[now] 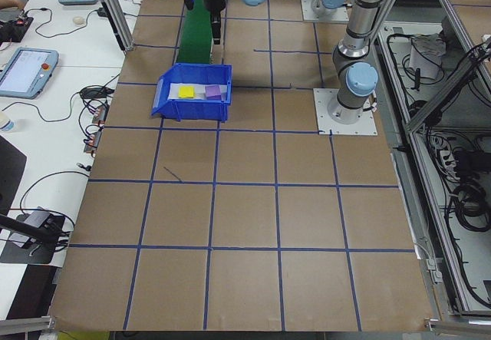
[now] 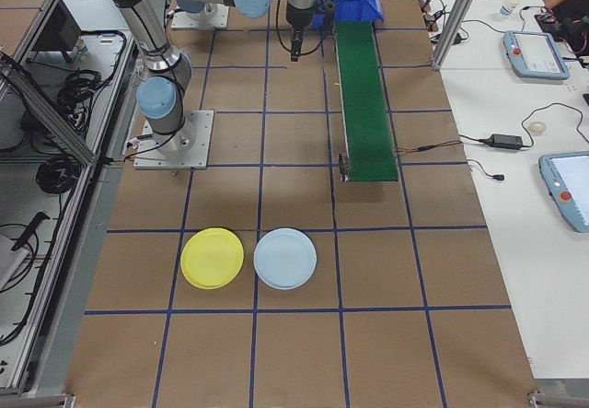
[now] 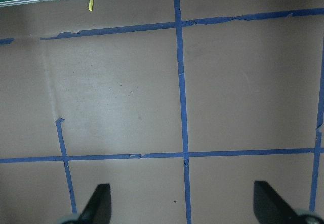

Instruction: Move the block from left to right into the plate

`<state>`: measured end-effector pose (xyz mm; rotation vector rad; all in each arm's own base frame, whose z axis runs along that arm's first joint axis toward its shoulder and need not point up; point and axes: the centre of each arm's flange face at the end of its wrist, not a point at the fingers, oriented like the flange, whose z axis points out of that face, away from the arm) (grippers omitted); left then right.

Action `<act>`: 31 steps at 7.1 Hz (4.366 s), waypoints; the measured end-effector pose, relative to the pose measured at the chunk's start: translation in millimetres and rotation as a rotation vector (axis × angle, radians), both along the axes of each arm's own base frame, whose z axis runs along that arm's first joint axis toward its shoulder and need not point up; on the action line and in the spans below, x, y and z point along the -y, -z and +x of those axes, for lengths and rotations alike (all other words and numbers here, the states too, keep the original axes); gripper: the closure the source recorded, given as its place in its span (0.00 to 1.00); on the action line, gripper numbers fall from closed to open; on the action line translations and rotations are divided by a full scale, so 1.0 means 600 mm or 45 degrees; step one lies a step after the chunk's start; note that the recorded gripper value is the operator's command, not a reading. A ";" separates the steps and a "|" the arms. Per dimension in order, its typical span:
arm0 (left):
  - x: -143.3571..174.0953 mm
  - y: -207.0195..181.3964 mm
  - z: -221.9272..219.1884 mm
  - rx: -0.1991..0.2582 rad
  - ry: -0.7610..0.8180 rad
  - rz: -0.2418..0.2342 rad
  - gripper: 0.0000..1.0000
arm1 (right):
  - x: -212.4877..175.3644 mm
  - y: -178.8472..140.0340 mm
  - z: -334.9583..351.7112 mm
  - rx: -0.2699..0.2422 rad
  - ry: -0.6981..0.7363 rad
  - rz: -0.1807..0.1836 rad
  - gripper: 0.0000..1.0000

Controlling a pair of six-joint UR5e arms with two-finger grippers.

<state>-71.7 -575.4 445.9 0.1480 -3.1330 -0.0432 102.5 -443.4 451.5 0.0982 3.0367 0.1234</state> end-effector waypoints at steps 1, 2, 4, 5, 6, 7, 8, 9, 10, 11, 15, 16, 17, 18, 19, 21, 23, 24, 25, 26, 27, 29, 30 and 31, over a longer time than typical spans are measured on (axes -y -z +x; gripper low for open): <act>0.033 0.068 0.032 -0.009 0.013 0.057 0.00 | 0.000 0.000 0.000 0.001 0.000 0.000 0.00; 0.046 0.130 0.062 -0.020 0.018 0.104 0.00 | 0.000 0.001 0.000 0.001 0.000 0.001 0.00; 0.038 0.244 0.084 -0.023 0.000 0.150 0.00 | 0.000 0.001 0.000 0.001 0.000 0.001 0.00; 0.029 0.283 0.085 -0.030 -0.007 0.168 0.01 | 0.000 0.001 0.000 0.001 0.000 0.001 0.00; 0.023 0.305 0.084 -0.033 -0.004 0.177 0.12 | 0.000 0.001 0.000 0.001 0.000 0.001 0.00; 0.023 0.323 0.085 -0.035 -0.002 0.181 0.31 | 0.000 0.001 0.000 0.001 0.000 0.001 0.00; 0.030 0.343 0.086 -0.035 0.002 0.175 0.66 | 0.000 0.001 0.000 0.001 0.000 0.001 0.00; 0.039 0.348 0.087 -0.033 0.003 0.152 0.69 | 0.000 0.001 0.000 0.000 0.000 0.001 0.00; 0.046 0.340 0.087 -0.036 -0.001 0.124 0.69 | 0.000 0.000 0.000 0.001 0.000 0.001 0.00; 0.053 0.322 0.086 -0.038 -0.003 0.090 0.69 | 0.000 0.001 0.000 0.001 0.000 0.001 0.00; 0.106 0.137 0.067 -0.014 -0.057 -0.012 0.69 | 0.000 0.001 -0.001 0.001 0.001 0.001 0.00; 0.107 0.093 0.026 -0.013 -0.026 -0.058 0.69 | 0.000 0.001 -0.001 0.001 0.002 0.001 0.00; 0.110 0.074 -0.024 -0.025 0.018 -0.105 0.69 | 0.000 0.000 -0.001 0.001 0.002 0.001 0.00; 0.119 0.077 -0.068 -0.044 0.046 -0.153 0.69 | 0.000 0.000 -0.001 0.001 0.002 0.000 0.00; 0.130 0.093 -0.105 -0.064 0.064 -0.186 0.68 | 0.000 0.001 -0.001 0.001 0.002 0.001 0.00; 0.131 0.148 -0.214 -0.085 0.147 -0.178 0.64 | 0.001 0.004 0.001 0.010 -0.001 0.004 0.00; 0.128 0.204 -0.247 -0.083 0.158 -0.130 0.20 | 0.032 0.022 0.005 0.079 0.004 -0.037 0.00; 0.121 0.232 -0.250 -0.080 0.161 -0.122 0.10 | 0.071 0.042 0.010 0.140 0.012 -0.069 0.00; 0.115 0.248 -0.251 -0.080 0.164 -0.145 0.00 | 0.121 0.065 0.016 0.209 0.014 -0.108 0.00; 0.113 0.248 -0.252 -0.081 0.168 -0.170 0.00 | 0.181 0.093 0.021 0.275 0.014 -0.146 0.00; 0.108 0.227 -0.251 -0.078 0.172 -0.200 0.00 | 0.240 0.121 0.028 0.351 0.016 -0.165 0.00; 0.105 0.158 -0.224 -0.013 0.158 -0.249 0.00 | 0.308 0.166 0.056 0.418 -0.001 -0.178 0.00; 0.121 0.144 -0.180 0.021 0.111 -0.238 0.00 | 0.327 0.194 0.073 0.436 -0.008 -0.189 0.00; 0.140 0.148 -0.123 0.041 0.066 -0.220 0.00 | 0.340 0.215 0.085 0.462 -0.003 -0.196 0.00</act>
